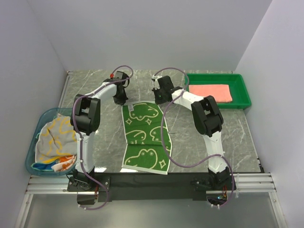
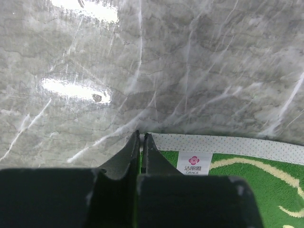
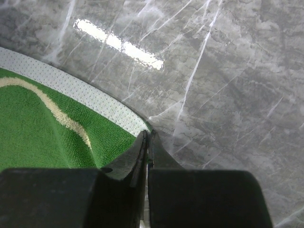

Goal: Fold and stack the towels
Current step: Fold the towel

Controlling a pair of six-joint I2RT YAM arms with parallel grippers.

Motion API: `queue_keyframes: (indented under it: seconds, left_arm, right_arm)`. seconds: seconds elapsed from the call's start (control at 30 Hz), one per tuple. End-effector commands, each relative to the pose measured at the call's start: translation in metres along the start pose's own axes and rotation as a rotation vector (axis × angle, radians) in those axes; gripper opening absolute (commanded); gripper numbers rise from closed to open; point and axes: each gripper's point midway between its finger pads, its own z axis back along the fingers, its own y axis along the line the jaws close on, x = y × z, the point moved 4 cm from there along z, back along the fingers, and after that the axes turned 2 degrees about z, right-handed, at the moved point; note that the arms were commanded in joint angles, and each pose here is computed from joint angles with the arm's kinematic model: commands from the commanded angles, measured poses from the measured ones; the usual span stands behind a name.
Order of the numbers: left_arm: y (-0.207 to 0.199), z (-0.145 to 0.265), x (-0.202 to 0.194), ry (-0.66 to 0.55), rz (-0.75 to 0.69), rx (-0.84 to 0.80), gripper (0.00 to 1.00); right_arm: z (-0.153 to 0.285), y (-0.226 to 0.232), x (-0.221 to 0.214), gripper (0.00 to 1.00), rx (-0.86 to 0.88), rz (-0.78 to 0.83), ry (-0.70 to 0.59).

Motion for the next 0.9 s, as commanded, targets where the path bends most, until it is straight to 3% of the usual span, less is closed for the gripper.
queue_keyframes:
  seconds: [0.0, 0.23, 0.47, 0.87]
  left_arm:
    - [0.010, -0.028, -0.048, 0.153, -0.020, 0.054, 0.01]
    - [-0.008, 0.015, 0.017, -0.055, -0.034, 0.006, 0.01]
    - [-0.018, 0.051, 0.088, -0.270, 0.009, -0.068, 0.01]
    - [-0.043, 0.096, 0.183, -0.559, 0.077, -0.263, 0.00]
  right_arm:
    - [0.011, 0.002, -0.009, 0.00, 0.003, -0.013, 0.042]
    - [0.042, -0.004, 0.040, 0.00, -0.017, -0.023, -0.056]
    - [0.055, -0.038, 0.086, 0.00, -0.090, -0.050, -0.151]
    - [0.088, -0.089, 0.174, 0.00, -0.214, 0.000, -0.435]
